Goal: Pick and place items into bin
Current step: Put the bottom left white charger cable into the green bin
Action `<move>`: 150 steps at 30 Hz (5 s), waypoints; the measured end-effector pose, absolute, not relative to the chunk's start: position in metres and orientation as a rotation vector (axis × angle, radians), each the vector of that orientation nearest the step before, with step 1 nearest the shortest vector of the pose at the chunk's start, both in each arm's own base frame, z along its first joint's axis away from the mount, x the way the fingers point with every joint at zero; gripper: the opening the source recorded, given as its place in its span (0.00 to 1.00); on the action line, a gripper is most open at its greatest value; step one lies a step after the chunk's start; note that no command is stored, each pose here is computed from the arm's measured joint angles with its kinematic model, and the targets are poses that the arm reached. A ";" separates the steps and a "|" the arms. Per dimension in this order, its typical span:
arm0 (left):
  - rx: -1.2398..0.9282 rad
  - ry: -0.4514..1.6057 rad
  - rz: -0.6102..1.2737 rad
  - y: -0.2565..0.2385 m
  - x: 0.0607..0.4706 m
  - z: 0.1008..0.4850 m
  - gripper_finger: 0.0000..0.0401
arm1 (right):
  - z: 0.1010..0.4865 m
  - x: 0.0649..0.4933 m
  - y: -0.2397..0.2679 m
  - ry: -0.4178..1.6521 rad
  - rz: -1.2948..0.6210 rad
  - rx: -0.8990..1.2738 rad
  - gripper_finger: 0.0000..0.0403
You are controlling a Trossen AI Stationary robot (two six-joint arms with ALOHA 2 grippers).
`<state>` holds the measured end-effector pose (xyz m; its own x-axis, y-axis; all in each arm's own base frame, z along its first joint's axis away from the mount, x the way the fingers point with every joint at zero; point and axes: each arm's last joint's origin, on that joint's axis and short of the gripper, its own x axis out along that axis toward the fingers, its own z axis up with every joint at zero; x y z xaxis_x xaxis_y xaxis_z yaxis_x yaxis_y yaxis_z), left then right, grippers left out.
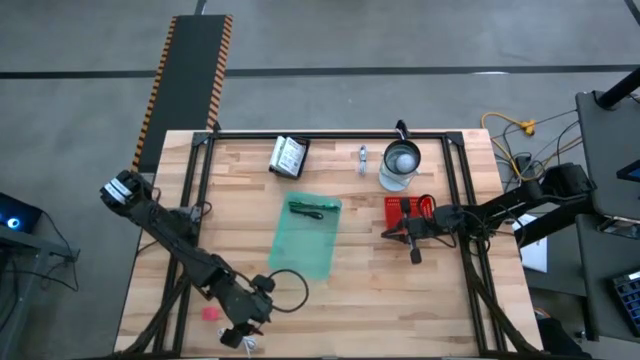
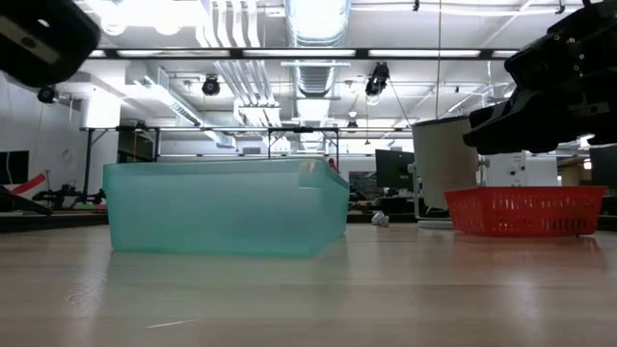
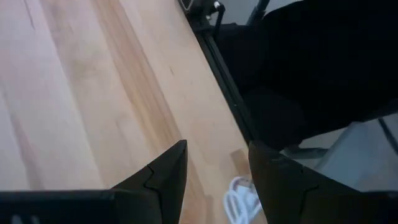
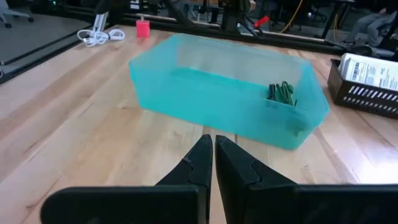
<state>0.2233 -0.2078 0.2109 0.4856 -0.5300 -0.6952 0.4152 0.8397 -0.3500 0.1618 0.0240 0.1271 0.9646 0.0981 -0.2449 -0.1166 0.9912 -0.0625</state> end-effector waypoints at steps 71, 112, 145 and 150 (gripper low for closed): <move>-0.467 1.162 -0.436 -0.248 0.175 0.183 0.39 | 0.130 0.162 0.024 0.213 0.109 -0.086 0.02; -0.412 1.316 -0.259 -0.250 0.176 0.144 0.38 | 0.132 0.163 0.024 0.188 0.111 -0.102 0.02; -0.252 1.259 -0.389 -0.240 0.184 0.154 0.06 | 0.132 0.163 0.024 0.188 0.111 -0.110 0.02; -0.229 1.196 -0.464 -0.241 0.190 0.170 0.06 | 0.132 0.163 0.024 0.188 0.111 -0.110 0.02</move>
